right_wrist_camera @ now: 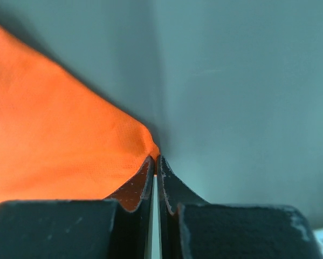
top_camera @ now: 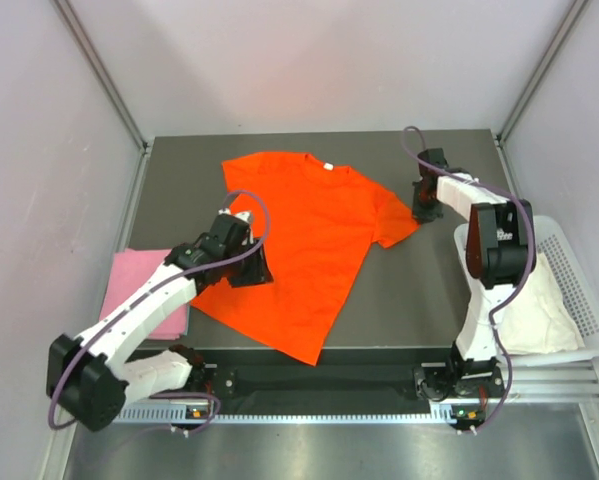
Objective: Fold and stack the t-shirts
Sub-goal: Flatten the tshirt out
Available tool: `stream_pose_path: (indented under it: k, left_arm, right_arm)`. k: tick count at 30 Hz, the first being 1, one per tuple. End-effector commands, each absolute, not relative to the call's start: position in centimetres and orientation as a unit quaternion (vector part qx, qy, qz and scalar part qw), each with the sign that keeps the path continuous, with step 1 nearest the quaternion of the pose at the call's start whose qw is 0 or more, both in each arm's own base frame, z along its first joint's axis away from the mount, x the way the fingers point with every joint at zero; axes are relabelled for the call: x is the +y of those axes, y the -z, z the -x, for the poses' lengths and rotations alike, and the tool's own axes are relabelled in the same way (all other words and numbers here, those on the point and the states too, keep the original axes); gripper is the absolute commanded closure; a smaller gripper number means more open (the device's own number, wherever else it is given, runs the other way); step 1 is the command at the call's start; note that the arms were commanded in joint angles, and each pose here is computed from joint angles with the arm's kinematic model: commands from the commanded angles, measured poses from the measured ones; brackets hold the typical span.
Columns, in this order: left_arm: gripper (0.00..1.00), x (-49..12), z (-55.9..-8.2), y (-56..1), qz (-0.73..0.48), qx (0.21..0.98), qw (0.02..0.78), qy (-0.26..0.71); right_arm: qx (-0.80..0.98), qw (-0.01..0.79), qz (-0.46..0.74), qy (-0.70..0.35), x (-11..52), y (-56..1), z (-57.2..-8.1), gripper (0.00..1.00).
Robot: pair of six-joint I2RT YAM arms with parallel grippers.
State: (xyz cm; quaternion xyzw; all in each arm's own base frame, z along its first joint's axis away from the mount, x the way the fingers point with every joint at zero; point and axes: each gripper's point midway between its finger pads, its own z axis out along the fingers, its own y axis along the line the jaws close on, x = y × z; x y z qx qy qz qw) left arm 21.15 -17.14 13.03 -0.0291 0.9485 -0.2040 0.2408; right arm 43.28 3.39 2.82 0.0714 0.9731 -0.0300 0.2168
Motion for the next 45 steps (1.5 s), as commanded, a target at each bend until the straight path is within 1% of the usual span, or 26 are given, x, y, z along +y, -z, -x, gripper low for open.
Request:
stream_pose_path:
  k: [1,3,4,5,6,8,9,10,12,14,16,18,19,23,25,28,29,32,33,35,37,39,40,41,44,45]
  left_arm:
    - [0.54,-20.9,-23.7,-16.1,-0.041,0.928,0.265,0.259]
    - [0.53,-22.6,-23.4,-15.7,-0.075,0.931,0.255,0.249]
    - [0.53,-23.6,-23.6,-16.6,-0.094,0.927,0.266,0.248]
    - [0.52,-25.2,-22.5,-16.5,-0.124,0.925,0.262,0.246]
    - [0.52,-25.9,-22.6,-16.3,-0.133,0.928,0.261,0.231]
    - [0.52,-26.7,-22.0,-15.7,-0.15,0.932,0.257,0.206]
    - [0.5,-25.2,-22.9,-14.7,-0.126,0.944,0.261,0.154]
    - [0.48,-24.4,-23.9,-14.2,-0.083,0.951,0.267,0.134]
    - [0.48,-23.3,-25.5,-12.7,-0.055,0.954,0.275,0.106]
    - [0.47,-22.9,-28.3,-12.4,-0.017,0.947,0.302,0.11]
    - [0.47,-21.7,-30.9,-11.0,0.019,0.946,0.309,0.095]
    - [0.39,-20.5,-32.7,-10.1,0.048,0.949,0.303,0.073]
    - [0.32,-19.3,-33.7,-9.9,0.068,0.949,0.299,0.071]
    - [0.22,-15.1,-36.5,-10.0,0.098,0.942,0.32,0.027]
    - [0.19,-12.3,-37.6,-9.1,0.114,0.945,0.306,0.006]
    - [0.19,-11.2,-38.9,-6.7,0.121,0.957,0.263,0.027]
    - [0.19,-12.2,-38.8,-5.1,0.109,0.965,0.232,0.056]
    - [0.21,-14.3,-40.1,-4.4,0.087,0.966,0.219,0.106]
    - [0.25,-15.4,-40.5,-4.0,0.079,0.965,0.214,0.131]
    - [0.26,-15.5,-40.7,-3.1,0.082,0.965,0.21,0.133]
    - [0.43,-15.2,-41.1,-2.6,0.081,0.967,0.209,0.123]
    - [0.69,-15.3,-41.8,-2.0,0.08,0.968,0.203,0.122]
    - [0.97,-15.1,-42.2,-1.8,0.082,0.968,0.203,0.121]
    - [1.0,-15.0,-42.4,-1.0,0.081,0.97,0.198,0.115]
    - [1.0,-14.0,-45.0,-1.2,0.077,0.968,0.221,0.085]
    - [1.0,-13.5,-46.7,-1.1,0.073,0.967,0.235,0.066]
  right_arm:
    - [0.952,0.271,-0.121,0.077,-1.5,-7.0,-44.5,1.0]
    - [0.947,0.283,-0.122,0.086,-2.6,-8.1,-45.1,1.0]
    - [0.946,0.287,-0.122,0.092,-3.1,-8.4,-45.4,1.0]
    - [0.943,0.295,-0.123,0.093,-3.3,-8.7,-45.8,1.0]
    - [0.938,0.303,-0.138,0.093,-4.8,-9.4,-46.4,1.0]
    - [0.941,0.3,-0.137,0.074,-4.9,-9.2,-46.9,1.0]
    - [0.939,0.302,-0.145,0.073,-5.6,-9.8,-47.2,1.0]
    - [0.942,0.292,-0.151,0.071,-5.9,-9.8,-46.8,1.0]
    - [0.943,0.291,-0.148,0.063,-5.7,-9.7,-46.3,1.0]
    - [0.942,0.297,-0.145,0.057,-5.4,-10.2,-45.8,1.0]
    - [0.941,0.3,-0.145,0.054,-5.3,-10.7,-45.3,1.0]
    - [0.943,0.295,-0.143,0.048,-5.0,-10.5,-44.7,1.0]
    - [0.944,0.295,-0.141,0.049,-5.0,-10.8,-44.4,1.0]
    - [0.945,0.293,-0.138,0.046,-4.9,-10.7,-43.8,1.0]
    - [0.947,0.287,-0.141,0.038,-4.6,-10.1,-43.7,1.0]
    - [0.951,0.275,-0.143,0.019,-3.8,-9.8,-43.6,1.0]
    - [0.951,0.273,-0.145,0.016,-3.7,-9.7,-43.5,1.0]
    - [0.95,0.276,-0.147,0.012,-3.5,-9.8,-43.4,1.0]
    - [0.949,0.276,-0.149,0.01,-3.5,-9.8,-43.4,1.0]
    - [0.951,0.274,-0.147,-0.004,-3.0,-9.9,-43.5,1.0]
    - [0.951,0.271,-0.15,-0.009,-2.8,-9.9,-43.5,1.0]
    - [0.951,0.271,-0.149,-0.01,-2.7,-10.1,-43.3,1.0]
    - [0.952,0.265,-0.152,-0.005,-2.9,-10.0,-42.8,1.0]
    - [0.953,0.258,-0.155,0.004,-3.2,-9.6,-42.4,1.0]
    - [0.956,0.239,-0.17,0.015,-3.4,-8.7,-40.6,1.0]
    - [0.955,0.237,-0.179,0.015,-3.3,-8.9,-40.1,1.0]
